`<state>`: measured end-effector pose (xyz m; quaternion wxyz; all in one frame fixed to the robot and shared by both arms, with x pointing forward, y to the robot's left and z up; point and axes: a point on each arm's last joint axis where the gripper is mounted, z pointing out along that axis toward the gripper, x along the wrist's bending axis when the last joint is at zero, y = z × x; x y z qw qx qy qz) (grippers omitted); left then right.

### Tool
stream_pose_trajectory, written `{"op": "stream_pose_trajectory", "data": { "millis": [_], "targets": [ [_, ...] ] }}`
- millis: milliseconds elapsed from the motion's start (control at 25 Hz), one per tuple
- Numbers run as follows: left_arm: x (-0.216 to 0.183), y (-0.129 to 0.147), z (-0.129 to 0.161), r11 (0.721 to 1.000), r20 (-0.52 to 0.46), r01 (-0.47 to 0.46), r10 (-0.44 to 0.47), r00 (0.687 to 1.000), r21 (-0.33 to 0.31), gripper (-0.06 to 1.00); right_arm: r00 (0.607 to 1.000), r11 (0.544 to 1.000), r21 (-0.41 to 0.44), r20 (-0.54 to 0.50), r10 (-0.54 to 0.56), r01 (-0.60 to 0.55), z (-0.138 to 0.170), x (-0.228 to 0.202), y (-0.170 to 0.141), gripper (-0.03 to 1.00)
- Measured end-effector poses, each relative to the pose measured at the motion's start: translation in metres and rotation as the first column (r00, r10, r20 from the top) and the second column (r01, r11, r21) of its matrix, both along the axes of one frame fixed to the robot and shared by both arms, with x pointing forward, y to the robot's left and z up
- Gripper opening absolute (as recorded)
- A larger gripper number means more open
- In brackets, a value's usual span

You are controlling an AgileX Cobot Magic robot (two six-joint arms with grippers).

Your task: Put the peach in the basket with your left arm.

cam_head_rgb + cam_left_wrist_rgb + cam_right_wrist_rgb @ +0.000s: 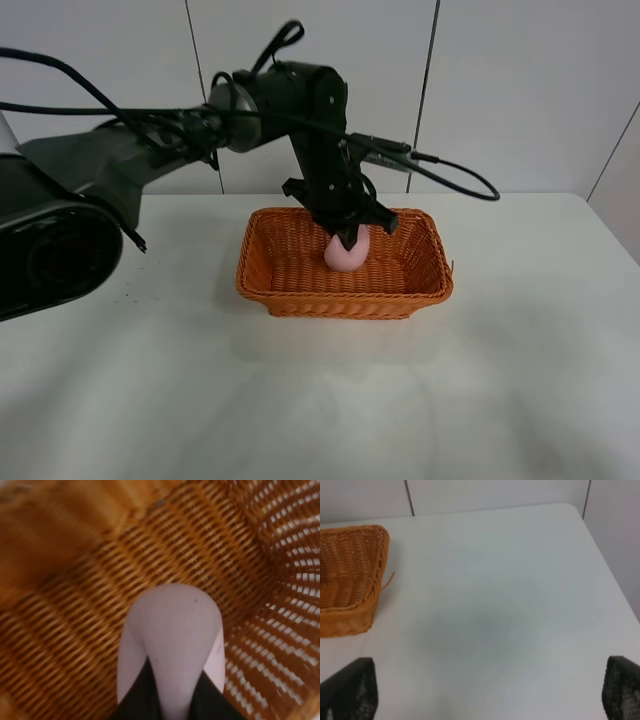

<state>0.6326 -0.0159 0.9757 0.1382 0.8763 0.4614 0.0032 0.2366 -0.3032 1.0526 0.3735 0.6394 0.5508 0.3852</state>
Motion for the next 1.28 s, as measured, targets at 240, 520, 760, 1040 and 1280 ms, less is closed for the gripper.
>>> {"op": "stream_pose_trajectory", "data": {
  "millis": [240,520,760,1040,1280],
  "targets": [
    [0.005,-0.004,-0.043,0.999,-0.052,0.0,0.002,0.999,0.044,0.24,1.0,1.0,0.0,0.0,0.0,0.0,0.0,0.0,0.0,0.69],
    [0.004,-0.003,-0.042,0.999,-0.061,-0.006,0.009,0.998,0.049,0.83,1.0,1.0,0.0,0.0,0.0,0.0,0.0,0.0,0.0,0.69],
    [0.006,0.007,0.0,0.999,-0.046,-0.016,0.017,0.999,0.033,0.88,1.0,1.0,0.0,0.0,0.0,0.0,0.0,0.0,0.0,0.69],
    [0.018,0.044,0.075,0.994,0.087,-0.088,0.093,0.992,-0.069,0.88,1.0,1.0,0.0,0.0,0.0,0.0,0.0,0.0,0.0,0.69],
    [0.049,0.1,0.077,0.975,0.09,-0.211,0.216,0.972,-0.071,0.88,1.0,1.0,0.0,0.0,0.0,0.0,0.0,0.0,0.0,0.69]
  ]
}}
